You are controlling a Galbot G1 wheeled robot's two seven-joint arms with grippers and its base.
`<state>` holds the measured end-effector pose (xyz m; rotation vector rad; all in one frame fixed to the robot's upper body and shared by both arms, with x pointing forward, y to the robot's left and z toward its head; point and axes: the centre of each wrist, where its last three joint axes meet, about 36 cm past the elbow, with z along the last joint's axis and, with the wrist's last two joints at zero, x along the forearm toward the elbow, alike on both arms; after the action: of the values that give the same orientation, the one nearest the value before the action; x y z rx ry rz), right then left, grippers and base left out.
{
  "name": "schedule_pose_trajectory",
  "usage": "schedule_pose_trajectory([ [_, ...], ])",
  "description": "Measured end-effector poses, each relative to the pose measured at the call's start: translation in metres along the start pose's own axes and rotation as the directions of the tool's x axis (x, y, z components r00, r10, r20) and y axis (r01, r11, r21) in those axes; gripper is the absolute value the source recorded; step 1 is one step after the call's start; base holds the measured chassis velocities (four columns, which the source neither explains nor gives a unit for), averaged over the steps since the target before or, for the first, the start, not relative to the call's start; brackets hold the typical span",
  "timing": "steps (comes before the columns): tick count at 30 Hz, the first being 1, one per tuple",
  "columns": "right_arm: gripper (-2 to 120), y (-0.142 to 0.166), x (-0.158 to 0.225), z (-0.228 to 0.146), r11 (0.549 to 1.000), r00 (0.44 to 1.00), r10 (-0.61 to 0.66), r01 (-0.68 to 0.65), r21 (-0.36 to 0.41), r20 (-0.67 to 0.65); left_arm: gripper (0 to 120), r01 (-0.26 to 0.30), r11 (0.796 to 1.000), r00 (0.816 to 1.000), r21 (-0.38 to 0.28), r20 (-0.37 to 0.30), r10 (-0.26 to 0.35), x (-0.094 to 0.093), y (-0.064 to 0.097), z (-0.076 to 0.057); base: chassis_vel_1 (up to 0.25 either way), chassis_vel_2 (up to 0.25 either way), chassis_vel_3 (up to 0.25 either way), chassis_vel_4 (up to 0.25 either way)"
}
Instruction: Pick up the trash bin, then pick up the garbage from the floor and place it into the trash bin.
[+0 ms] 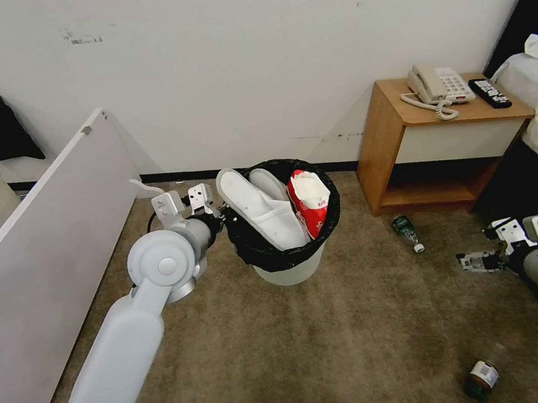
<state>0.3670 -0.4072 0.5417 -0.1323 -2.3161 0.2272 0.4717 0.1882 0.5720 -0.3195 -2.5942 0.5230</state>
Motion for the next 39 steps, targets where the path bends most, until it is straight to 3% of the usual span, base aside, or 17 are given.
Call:
schedule_pose_trajectory([
  [39,100,-0.016,-0.053,0.098,0.96,0.992,0.04,-0.071,-0.271,-0.118,4,0.011,1.0,1.0,0.001,0.008,-0.011,0.005,0.003,-0.003,0.0,0.0,0.0,0.0],
])
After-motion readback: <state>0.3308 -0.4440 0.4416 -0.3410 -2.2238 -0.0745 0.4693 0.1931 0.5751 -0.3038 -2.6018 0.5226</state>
